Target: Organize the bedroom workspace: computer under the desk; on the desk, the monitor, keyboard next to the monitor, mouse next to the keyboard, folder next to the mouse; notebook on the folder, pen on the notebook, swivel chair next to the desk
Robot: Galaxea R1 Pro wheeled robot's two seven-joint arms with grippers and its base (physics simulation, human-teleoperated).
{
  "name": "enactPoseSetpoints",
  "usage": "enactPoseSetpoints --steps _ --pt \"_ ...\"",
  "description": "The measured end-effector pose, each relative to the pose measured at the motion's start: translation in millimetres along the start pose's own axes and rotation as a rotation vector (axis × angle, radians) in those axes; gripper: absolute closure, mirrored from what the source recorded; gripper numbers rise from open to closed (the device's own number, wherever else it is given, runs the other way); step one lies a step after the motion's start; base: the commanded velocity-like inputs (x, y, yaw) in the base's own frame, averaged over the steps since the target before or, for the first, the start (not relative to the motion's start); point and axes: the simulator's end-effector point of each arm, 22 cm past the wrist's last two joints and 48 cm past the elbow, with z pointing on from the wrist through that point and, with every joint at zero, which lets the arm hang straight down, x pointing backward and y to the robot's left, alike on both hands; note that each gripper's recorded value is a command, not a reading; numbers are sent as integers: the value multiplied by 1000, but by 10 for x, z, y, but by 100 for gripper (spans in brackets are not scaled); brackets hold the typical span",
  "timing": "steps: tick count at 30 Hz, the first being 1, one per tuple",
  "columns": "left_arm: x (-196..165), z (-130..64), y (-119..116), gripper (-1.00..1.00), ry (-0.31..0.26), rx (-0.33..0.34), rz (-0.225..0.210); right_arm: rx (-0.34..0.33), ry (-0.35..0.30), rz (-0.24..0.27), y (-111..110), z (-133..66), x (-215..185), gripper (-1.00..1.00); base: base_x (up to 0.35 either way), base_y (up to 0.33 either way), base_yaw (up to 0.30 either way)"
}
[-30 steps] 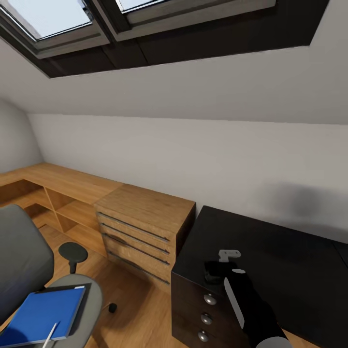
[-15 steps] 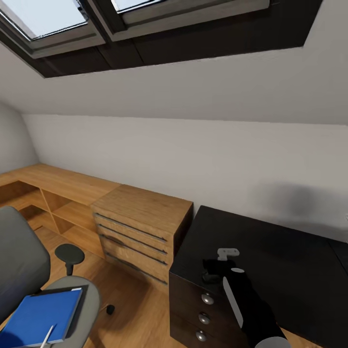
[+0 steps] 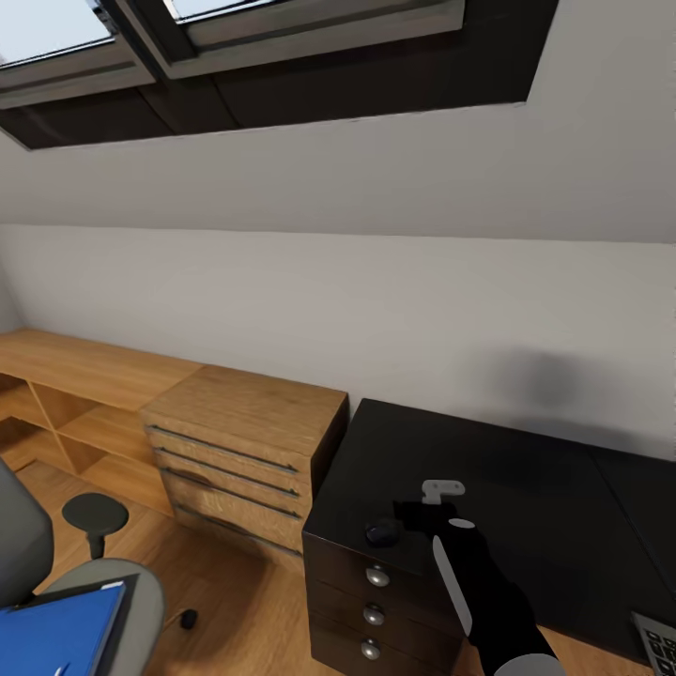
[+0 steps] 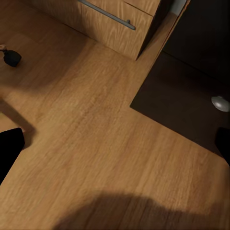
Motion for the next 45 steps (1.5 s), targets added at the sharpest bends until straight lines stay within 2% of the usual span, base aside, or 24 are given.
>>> enactPoseSetpoints --steps 26,30,45 --pt "0 -1 -8 -100 0 1 -1 -6 -3 2 16 3 0 -100 0 0 -20" --pt "-3 3 -12 -100 -1 1 -1 -5 -22 3 13 8 -37 -100 -245 89 -119" --pt "-27 4 -18 -100 -7 3 -1 -7 -28 2 21 -5 -59 -100 -294 152 -231"
